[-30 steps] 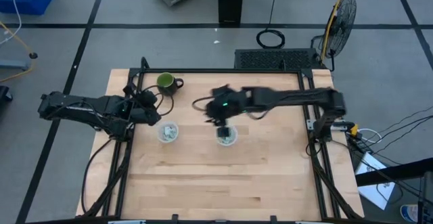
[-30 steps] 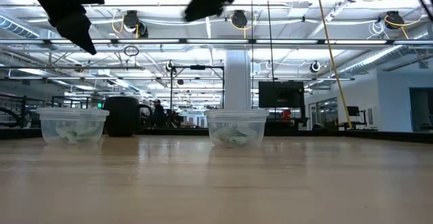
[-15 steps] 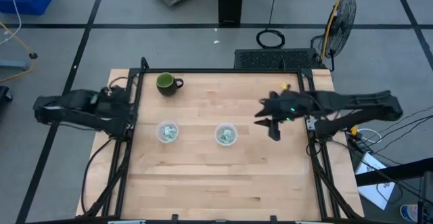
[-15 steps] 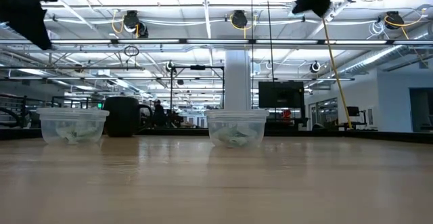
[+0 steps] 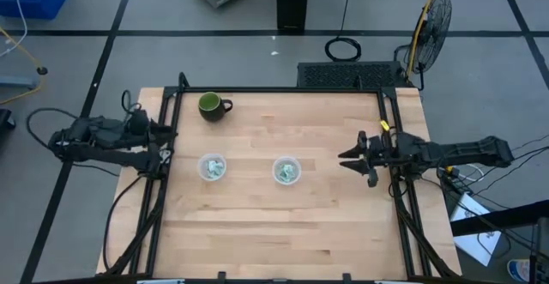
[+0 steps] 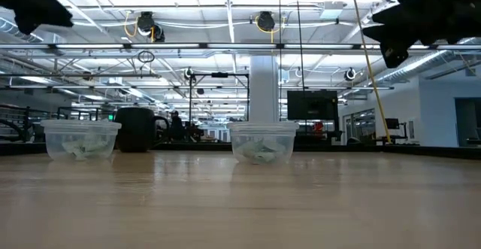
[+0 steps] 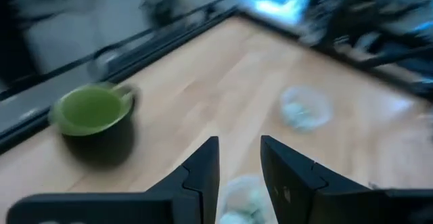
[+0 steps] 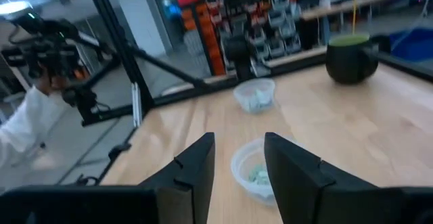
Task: Pick and place Stevia / Truvia into bins
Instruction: Return to Home Position
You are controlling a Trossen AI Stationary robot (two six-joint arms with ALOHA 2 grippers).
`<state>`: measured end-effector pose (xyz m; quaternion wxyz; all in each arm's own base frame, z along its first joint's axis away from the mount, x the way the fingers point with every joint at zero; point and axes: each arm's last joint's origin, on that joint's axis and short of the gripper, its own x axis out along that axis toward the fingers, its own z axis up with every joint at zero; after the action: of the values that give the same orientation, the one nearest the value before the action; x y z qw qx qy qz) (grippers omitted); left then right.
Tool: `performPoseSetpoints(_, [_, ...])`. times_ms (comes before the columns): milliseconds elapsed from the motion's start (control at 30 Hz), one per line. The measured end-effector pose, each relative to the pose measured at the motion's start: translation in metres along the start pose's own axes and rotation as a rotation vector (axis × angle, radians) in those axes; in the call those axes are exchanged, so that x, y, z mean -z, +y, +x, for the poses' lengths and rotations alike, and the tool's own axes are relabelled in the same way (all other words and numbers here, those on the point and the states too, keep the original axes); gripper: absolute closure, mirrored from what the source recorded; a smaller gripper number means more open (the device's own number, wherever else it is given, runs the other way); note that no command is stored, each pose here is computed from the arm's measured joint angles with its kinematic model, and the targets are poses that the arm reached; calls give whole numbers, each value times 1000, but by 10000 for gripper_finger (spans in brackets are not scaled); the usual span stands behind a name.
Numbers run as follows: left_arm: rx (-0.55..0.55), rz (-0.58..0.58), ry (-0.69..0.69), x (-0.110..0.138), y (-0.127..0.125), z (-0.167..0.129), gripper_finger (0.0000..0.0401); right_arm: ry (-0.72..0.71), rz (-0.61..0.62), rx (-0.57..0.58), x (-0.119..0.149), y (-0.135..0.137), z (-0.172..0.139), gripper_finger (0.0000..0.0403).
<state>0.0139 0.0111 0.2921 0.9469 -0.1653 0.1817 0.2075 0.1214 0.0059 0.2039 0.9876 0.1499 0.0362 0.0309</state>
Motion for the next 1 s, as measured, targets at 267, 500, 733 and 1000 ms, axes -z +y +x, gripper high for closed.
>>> performPoseSetpoints(267, [290,94,-261,-15,-24,17,288,-128,-2,-42,17,-5,-19,278])
performPoseSetpoints(500, [402,185,-364,8,-37,57,288,-169,-40,-129,21,-3,-24,277])
performPoseSetpoints(733, [416,198,-448,42,-39,91,288,-187,-44,-135,21,-4,-25,281])
performPoseSetpoints(1000, [378,209,-453,59,-36,105,288,-186,-29,-135,22,-4,-25,278])
